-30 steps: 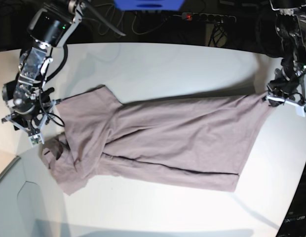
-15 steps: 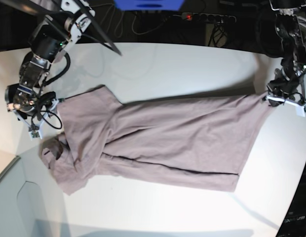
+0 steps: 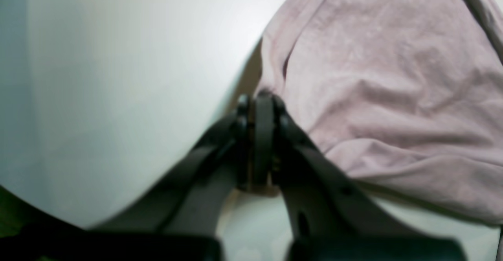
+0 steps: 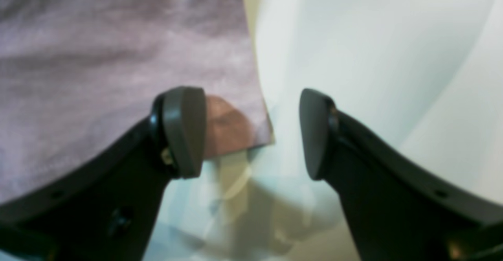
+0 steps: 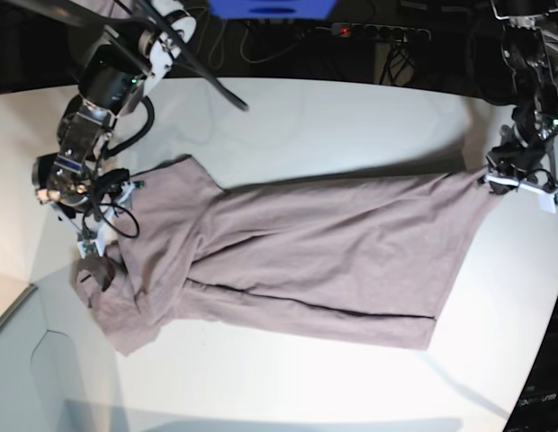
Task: Layout the t-shirt on the table in an organized manner, then fold the t-shirt properly
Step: 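Release and regrasp the shirt corner with the right gripper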
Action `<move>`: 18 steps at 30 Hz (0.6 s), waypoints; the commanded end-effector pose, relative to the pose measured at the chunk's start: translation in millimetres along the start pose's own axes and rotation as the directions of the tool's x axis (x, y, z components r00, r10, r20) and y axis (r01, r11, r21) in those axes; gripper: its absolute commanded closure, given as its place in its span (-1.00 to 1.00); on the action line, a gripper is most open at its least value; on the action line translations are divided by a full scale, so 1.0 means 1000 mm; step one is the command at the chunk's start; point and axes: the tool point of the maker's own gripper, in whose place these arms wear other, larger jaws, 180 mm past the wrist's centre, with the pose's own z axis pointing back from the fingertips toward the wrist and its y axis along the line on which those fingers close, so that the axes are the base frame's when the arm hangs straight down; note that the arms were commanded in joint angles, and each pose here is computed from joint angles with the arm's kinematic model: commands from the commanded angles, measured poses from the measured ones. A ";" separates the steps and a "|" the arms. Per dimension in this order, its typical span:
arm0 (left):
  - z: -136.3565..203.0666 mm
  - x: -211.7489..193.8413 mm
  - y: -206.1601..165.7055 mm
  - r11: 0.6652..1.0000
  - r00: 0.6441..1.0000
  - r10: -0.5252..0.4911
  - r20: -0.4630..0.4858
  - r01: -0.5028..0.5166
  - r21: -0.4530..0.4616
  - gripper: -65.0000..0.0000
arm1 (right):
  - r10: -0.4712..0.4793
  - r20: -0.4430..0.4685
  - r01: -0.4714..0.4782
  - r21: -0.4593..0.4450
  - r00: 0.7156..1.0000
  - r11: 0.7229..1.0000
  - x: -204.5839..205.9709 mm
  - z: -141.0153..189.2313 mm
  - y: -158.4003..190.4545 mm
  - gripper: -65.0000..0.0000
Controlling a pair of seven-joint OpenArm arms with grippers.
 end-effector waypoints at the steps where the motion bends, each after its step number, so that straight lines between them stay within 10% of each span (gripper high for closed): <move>1: 0.002 0.017 -0.001 1.000 0.999 -0.012 0.047 0.013 -0.006 1.00 | -0.007 0.052 0.007 -0.005 0.999 1.000 0.020 0.002 -0.004 -0.17; 18: 0.002 0.018 -0.001 1.000 0.999 -0.012 0.049 0.013 -0.006 1.00 | -0.008 0.016 0.008 0.013 1.000 1.000 0.004 -0.004 0.001 -0.16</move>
